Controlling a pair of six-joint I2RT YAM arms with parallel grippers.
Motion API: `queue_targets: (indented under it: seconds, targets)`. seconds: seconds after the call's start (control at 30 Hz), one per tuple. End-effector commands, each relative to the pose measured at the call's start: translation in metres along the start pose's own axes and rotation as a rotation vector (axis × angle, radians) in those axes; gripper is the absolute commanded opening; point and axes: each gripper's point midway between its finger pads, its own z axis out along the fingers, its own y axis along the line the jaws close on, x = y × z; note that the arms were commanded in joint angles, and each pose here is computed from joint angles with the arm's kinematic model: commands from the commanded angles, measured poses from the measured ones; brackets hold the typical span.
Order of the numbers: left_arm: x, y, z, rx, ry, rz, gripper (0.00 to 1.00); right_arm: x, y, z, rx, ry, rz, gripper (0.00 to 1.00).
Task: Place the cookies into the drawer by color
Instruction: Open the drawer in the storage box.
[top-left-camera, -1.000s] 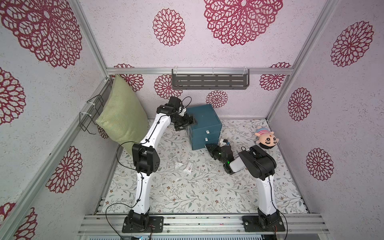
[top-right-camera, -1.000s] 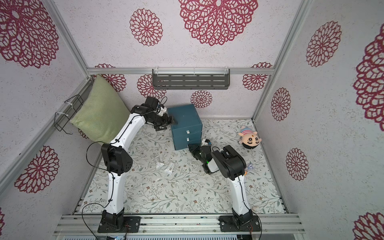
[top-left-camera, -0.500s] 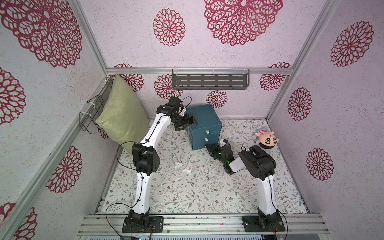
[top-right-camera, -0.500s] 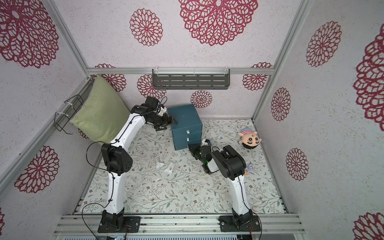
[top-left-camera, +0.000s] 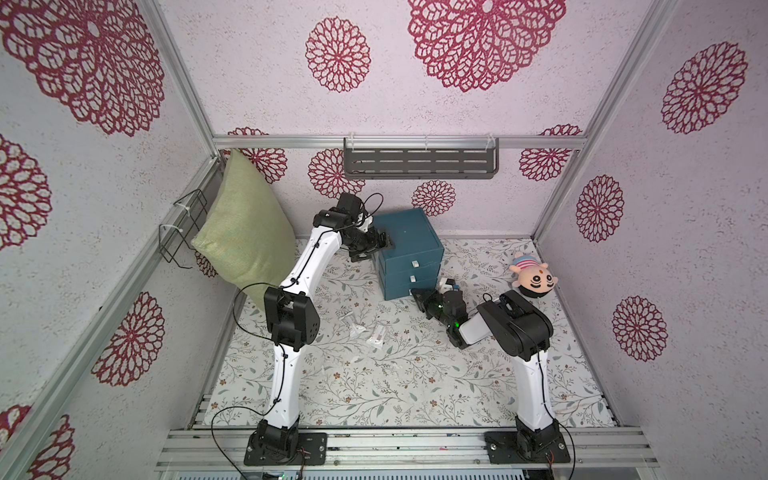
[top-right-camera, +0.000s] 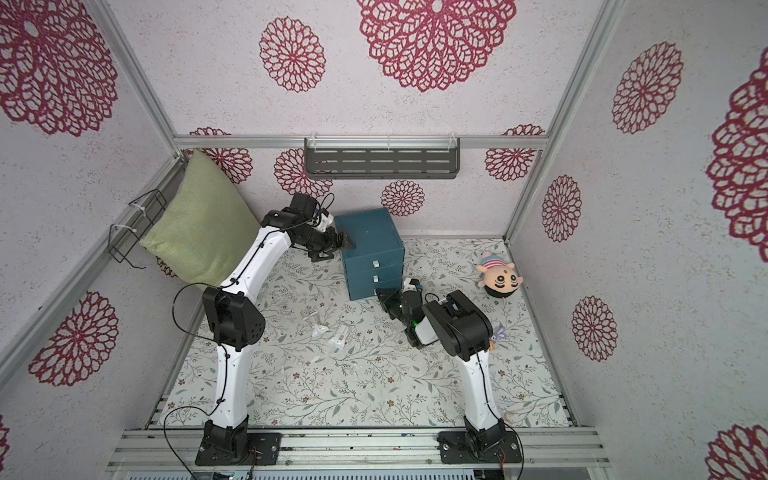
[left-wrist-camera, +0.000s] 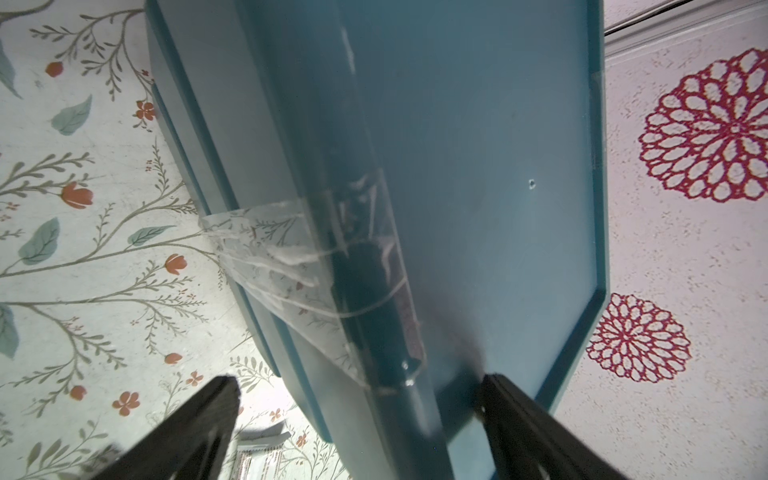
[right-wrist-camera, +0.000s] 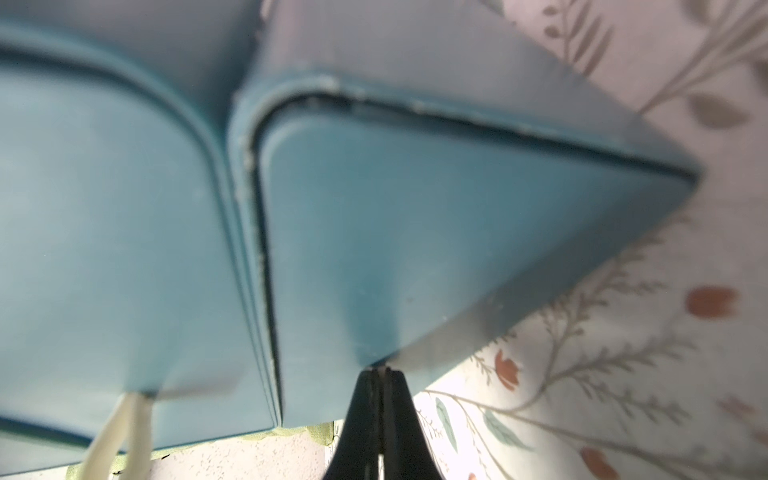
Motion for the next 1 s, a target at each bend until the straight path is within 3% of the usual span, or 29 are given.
queue_targets:
  seconds: [0.0, 0.3, 0.97]
  targets:
    - [0.025, 0.037, 0.031, -0.116, 0.101, -0.039, 0.97, -0.006, 0.027, -0.014, -0.037, -0.030, -0.038, 0.00]
    - [0.025, 0.039, 0.032, -0.127, 0.101, -0.037, 0.97, 0.010, 0.029, -0.047, 0.038, 0.006, -0.130, 0.00]
    - [0.026, 0.043, 0.035, -0.146, 0.102, -0.030, 0.97, 0.051, -0.010, -0.119, 0.140, 0.060, -0.184, 0.00]
